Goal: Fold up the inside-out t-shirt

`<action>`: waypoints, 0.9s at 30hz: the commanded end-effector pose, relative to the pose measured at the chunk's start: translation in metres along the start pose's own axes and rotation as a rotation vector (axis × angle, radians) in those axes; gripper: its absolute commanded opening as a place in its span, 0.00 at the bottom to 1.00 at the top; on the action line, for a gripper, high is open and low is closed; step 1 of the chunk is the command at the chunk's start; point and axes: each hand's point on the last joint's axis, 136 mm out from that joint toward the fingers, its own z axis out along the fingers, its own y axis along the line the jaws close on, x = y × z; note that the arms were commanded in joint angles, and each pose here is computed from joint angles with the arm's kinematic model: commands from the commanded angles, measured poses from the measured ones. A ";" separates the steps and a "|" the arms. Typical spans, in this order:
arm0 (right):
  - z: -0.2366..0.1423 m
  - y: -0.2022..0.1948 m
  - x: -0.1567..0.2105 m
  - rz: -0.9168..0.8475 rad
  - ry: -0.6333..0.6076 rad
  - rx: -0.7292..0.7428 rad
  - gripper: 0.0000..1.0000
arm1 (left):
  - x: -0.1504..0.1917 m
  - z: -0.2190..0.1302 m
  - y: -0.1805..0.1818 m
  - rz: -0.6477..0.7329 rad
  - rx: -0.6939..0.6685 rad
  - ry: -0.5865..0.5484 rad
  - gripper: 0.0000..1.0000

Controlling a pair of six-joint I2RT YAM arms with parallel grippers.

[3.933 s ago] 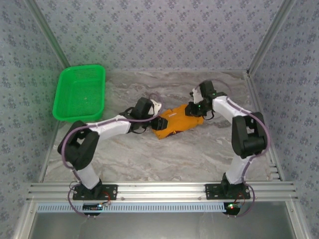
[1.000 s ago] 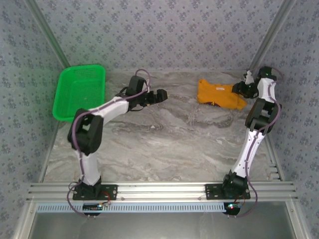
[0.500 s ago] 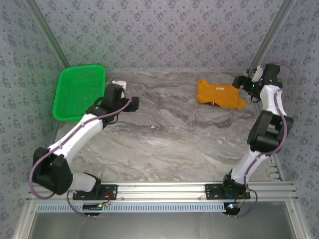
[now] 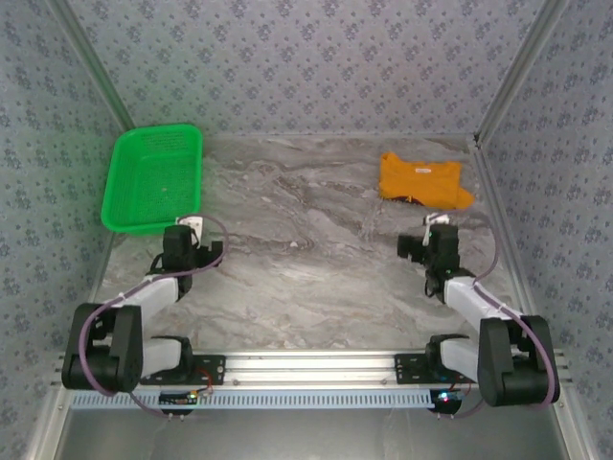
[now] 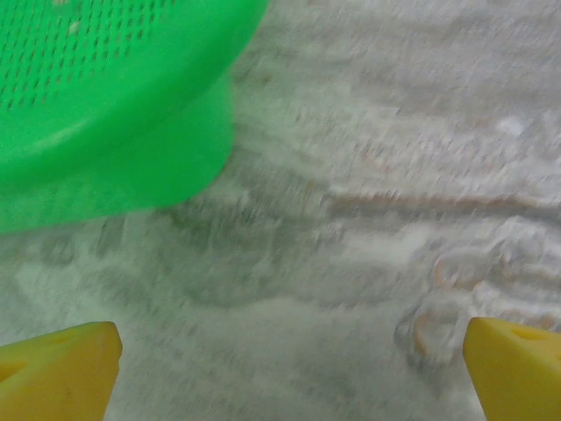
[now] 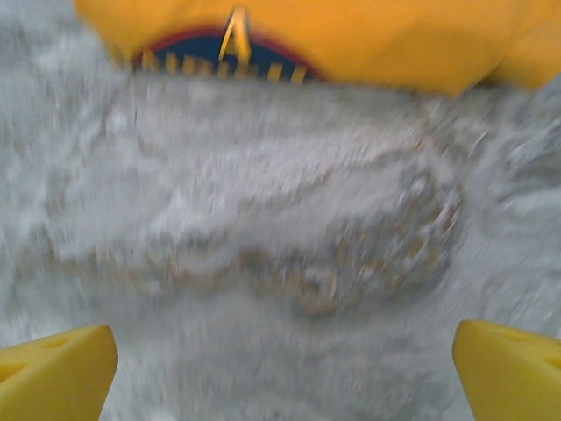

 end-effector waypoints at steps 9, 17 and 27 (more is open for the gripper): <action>0.045 -0.015 -0.066 -0.031 -0.213 0.062 1.00 | -0.053 0.029 0.016 -0.099 0.067 -0.290 1.00; 0.046 -0.022 -0.057 0.011 -0.249 0.050 1.00 | -0.058 0.033 0.010 -0.085 0.104 -0.289 1.00; 0.048 -0.012 -0.058 -0.015 -0.233 -0.014 1.00 | -0.058 0.037 0.022 -0.122 0.041 -0.263 1.00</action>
